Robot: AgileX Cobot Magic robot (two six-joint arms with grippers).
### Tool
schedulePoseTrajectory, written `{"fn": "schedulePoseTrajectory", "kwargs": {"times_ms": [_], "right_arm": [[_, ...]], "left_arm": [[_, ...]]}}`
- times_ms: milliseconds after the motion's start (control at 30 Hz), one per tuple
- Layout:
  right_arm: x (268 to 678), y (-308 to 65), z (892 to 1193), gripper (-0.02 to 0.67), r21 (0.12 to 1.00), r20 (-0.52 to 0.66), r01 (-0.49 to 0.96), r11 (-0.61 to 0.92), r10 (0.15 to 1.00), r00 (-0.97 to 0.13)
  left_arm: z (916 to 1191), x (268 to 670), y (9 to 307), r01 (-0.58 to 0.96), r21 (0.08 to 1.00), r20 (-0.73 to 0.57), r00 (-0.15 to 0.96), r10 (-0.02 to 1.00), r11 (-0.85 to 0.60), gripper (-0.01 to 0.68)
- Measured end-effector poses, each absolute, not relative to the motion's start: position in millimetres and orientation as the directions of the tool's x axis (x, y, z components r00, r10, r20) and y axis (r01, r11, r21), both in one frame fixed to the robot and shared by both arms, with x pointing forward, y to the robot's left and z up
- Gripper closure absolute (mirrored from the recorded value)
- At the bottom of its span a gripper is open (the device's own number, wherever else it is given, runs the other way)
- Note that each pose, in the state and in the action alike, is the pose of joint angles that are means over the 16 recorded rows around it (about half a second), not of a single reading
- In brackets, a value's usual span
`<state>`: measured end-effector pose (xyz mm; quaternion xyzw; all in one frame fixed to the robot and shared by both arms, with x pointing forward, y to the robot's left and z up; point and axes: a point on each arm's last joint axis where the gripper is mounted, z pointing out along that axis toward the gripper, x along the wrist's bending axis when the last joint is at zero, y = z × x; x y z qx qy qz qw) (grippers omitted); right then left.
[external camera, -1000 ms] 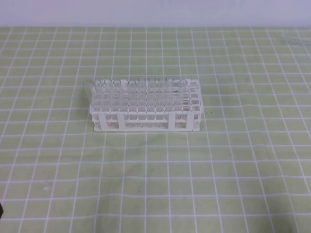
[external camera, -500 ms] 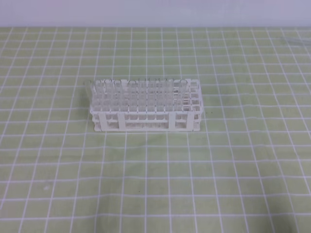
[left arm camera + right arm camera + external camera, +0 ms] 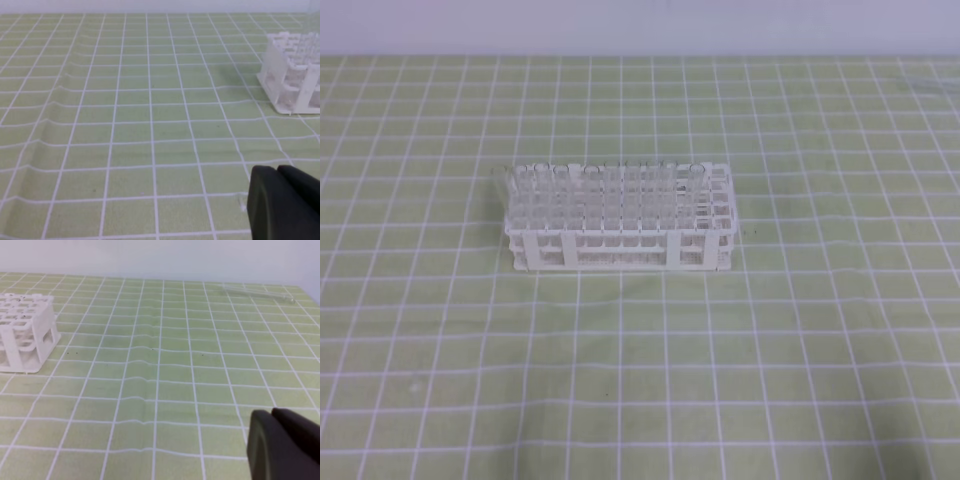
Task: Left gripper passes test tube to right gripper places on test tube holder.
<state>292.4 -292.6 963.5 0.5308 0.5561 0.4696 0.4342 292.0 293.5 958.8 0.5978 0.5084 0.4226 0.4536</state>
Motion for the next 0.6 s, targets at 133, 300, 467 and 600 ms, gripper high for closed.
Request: {"fn": "schedulePoseTrajectory", "kwargs": {"times_ms": [133, 300, 467, 600], "right_arm": [[292.4, -292.6, 963.4, 0.666, 0.983, 0.016, 0.183, -0.004, 0.998, -0.059], [292.4, -292.6, 963.4, 0.666, 0.983, 0.016, 0.183, -0.005, 0.998, -0.059], [292.5, -292.6, 963.4, 0.666, 0.983, 0.016, 0.184, -0.005, 0.998, -0.059], [292.5, -292.6, 963.4, 0.666, 0.983, 0.016, 0.184, -0.005, 0.998, -0.059]], "left_arm": [[958.8, 292.0, 293.5, 0.224, 0.972, 0.044, 0.126, 0.991, -0.071, 0.676], [958.7, 291.9, 293.5, 0.222, 0.972, 0.044, 0.126, 0.991, -0.071, 0.676], [958.6, 291.8, 293.5, 0.219, 0.973, 0.044, 0.126, 0.991, -0.071, 0.676], [958.5, 291.7, 293.5, 0.217, 0.974, 0.044, 0.125, 0.991, -0.07, 0.676]]}}
